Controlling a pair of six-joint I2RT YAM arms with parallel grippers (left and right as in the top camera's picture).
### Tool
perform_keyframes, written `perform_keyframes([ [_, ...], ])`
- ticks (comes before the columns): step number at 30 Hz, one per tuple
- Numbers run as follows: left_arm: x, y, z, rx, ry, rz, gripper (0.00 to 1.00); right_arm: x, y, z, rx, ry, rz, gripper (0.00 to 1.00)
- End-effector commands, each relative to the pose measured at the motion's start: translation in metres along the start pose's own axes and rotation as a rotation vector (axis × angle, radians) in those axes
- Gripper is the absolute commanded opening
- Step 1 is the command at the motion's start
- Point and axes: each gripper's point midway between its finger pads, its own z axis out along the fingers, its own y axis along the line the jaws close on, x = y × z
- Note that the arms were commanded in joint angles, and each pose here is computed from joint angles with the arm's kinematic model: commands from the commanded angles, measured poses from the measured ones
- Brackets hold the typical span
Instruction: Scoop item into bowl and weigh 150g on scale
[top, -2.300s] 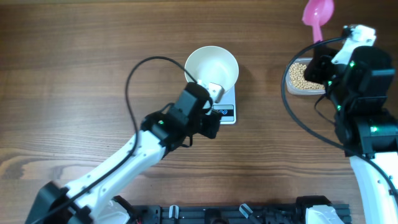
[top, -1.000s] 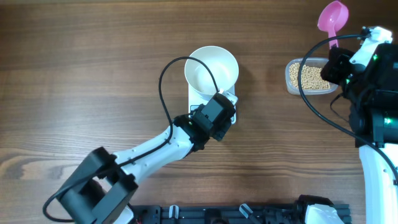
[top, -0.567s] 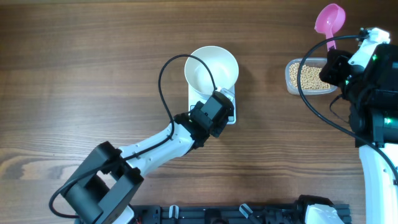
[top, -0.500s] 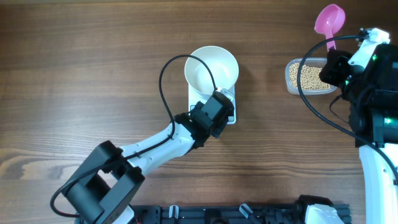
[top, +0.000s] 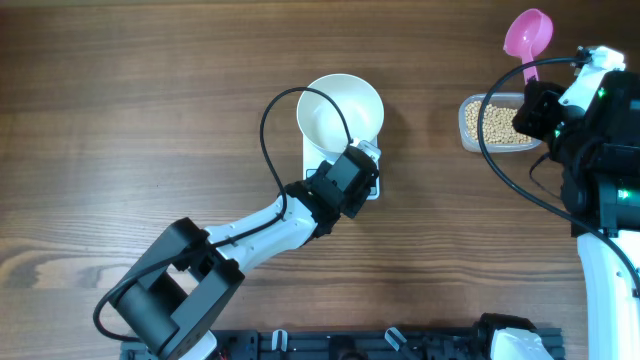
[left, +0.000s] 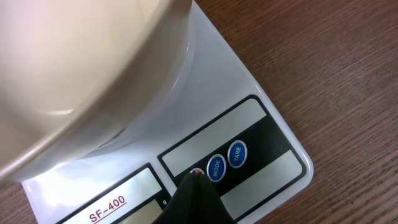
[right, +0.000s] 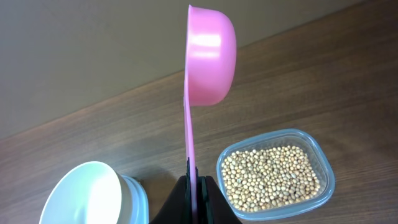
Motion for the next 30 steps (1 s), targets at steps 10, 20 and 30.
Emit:
perform_keyframes([
  [10,0.011,0.010,0.012,-0.055,0.036,0.014,0.04,-0.004,0.004,-0.002,-0.019,-0.006,-0.009,0.04],
  [20,0.011,0.000,0.014,-0.002,0.033,0.011,0.04,-0.004,0.004,-0.002,-0.019,-0.005,-0.009,0.04],
  [30,0.017,0.000,0.019,-0.004,0.054,0.015,0.04,-0.002,0.003,-0.002,-0.017,0.003,-0.008,0.04],
])
